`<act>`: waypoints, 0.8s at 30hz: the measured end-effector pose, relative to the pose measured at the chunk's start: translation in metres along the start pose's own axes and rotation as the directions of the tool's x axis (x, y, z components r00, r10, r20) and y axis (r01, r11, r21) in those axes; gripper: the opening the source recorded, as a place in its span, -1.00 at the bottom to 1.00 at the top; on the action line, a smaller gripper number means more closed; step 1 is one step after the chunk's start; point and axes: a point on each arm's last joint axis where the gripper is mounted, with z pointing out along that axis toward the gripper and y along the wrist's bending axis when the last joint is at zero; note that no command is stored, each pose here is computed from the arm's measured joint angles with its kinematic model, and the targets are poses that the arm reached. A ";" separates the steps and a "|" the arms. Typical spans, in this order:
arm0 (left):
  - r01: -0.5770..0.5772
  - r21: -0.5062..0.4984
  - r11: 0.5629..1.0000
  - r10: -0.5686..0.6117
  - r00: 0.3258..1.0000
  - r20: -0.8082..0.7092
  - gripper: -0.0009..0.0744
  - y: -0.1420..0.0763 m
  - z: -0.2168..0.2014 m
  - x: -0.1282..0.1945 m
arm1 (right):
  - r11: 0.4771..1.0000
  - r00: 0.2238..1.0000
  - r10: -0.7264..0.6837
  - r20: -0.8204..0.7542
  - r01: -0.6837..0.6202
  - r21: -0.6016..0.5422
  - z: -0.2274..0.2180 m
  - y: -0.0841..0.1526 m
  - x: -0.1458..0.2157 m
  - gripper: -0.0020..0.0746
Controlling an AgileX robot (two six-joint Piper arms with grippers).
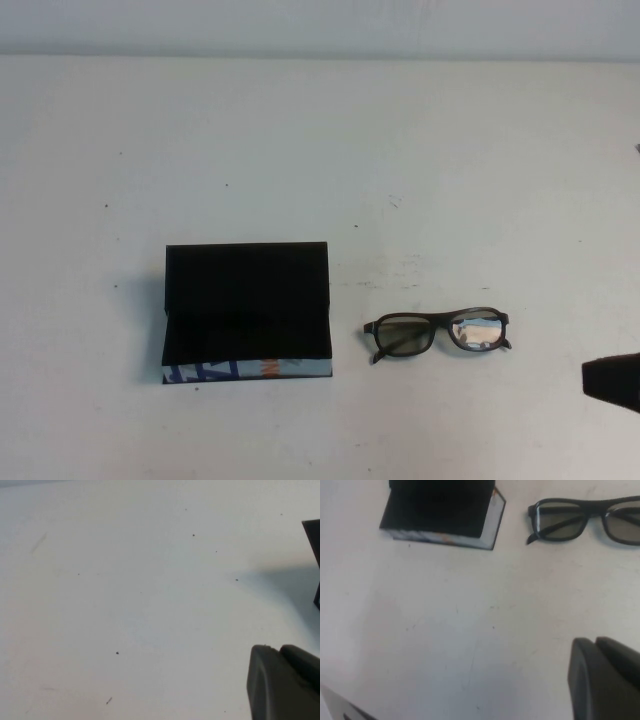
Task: Return glasses to glasses case
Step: Pick up the glasses from the table
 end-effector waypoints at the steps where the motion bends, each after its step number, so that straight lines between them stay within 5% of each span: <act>1: 0.000 0.000 1.000 0.000 1.000 0.000 -0.98 0.000 0.000 0.000 | 1.000 0.999 -0.027 -0.025 0.027 -0.011 0.005 0.000 -0.004 -0.98; 8: 0.000 0.000 1.000 0.000 1.000 0.000 -0.98 0.000 0.000 0.000 | 0.952 0.940 -0.306 -0.148 0.300 -0.063 0.043 0.012 -0.030 -0.98; 12: 0.000 0.000 1.000 0.000 1.000 0.000 -0.98 0.000 0.000 0.000 | 0.877 0.846 -0.477 -0.239 0.474 -0.074 0.068 0.021 -0.041 -0.98; 17: 0.000 0.000 1.000 0.000 1.000 0.000 -0.98 0.000 0.000 0.000 | 0.720 0.644 -0.668 -0.374 0.686 -0.105 0.106 0.021 -0.048 -0.98; 24: 0.000 0.000 1.000 0.000 1.000 0.000 -0.98 0.000 0.000 0.000 | 0.412 0.292 -0.877 -0.383 0.866 -0.284 0.150 0.017 -0.059 -0.88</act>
